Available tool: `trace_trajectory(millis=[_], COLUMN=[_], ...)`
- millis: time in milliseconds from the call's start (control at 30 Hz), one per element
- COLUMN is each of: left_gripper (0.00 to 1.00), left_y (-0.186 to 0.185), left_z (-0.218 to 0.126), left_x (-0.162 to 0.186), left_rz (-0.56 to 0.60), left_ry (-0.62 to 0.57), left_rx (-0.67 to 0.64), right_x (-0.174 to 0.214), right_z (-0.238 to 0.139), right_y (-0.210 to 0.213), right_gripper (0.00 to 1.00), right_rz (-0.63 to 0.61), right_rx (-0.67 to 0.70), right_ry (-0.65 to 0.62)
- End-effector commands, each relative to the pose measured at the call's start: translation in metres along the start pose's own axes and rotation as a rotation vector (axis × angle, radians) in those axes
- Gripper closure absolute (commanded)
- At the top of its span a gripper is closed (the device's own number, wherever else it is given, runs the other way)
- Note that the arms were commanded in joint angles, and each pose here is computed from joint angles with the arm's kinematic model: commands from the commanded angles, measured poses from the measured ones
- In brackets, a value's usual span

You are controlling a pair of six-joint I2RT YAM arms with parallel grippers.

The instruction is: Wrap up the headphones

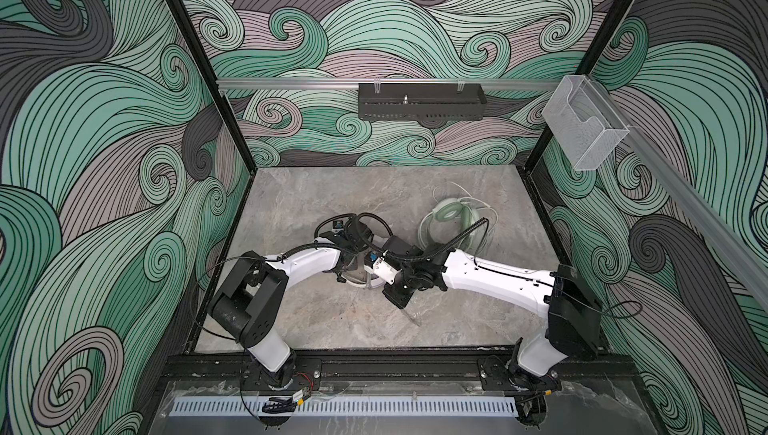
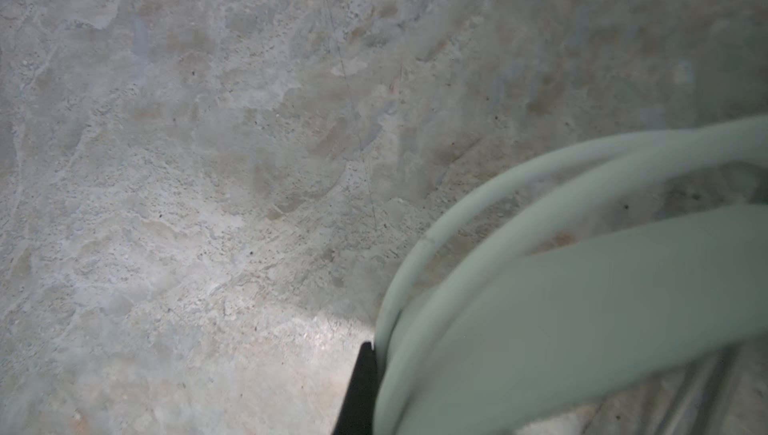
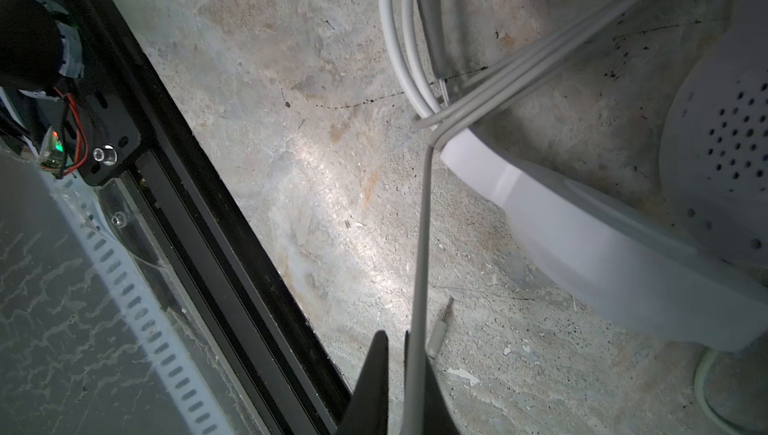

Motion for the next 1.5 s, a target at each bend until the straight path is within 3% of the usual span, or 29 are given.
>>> trace_trajectory(millis=[0, 367, 567, 800, 1067, 1233, 1467], left_gripper=[1.0, 1.0, 1.0, 1.0, 1.0, 1.0, 1.0], left_y=[-0.001, -0.003, -0.003, -0.005, 0.002, 0.018, 0.023], left_z=[0.005, 0.007, 0.006, 0.009, 0.017, 0.028, 0.039], left_x=[-0.001, 0.007, 0.004, 0.001, -0.01, -0.021, -0.037], left_rz=[0.016, 0.06, 0.043, 0.036, -0.02, -0.128, -0.192], left_ry=[-0.043, -0.04, -0.05, -0.046, -0.027, 0.021, 0.048], left_rx=[-0.016, 0.0, 0.002, -0.012, -0.058, -0.086, -0.086], right_x=[-0.008, -0.022, 0.007, 0.024, 0.013, 0.008, 0.003], right_z=[-0.013, -0.021, -0.021, -0.017, -0.001, 0.004, 0.028], right_y=[-0.001, -0.005, -0.002, -0.002, -0.007, -0.012, -0.024], right_gripper=[0.99, 0.82, 0.8, 0.75, 0.83, 0.84, 0.8], right_rz=[-0.02, -0.027, 0.018, 0.026, 0.005, 0.003, 0.006], right_rx=[0.01, 0.018, -0.022, -0.033, -0.012, 0.014, 0.016], right_ry=[-0.02, 0.009, 0.064, 0.045, 0.066, 0.072, 0.078])
Point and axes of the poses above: each gripper's point midway between its finger pads, its own z axis out along the fingers, its own y axis along the line the jaws close on, x = y × z, the point moved 8 cm from there along -z, back along the fingers
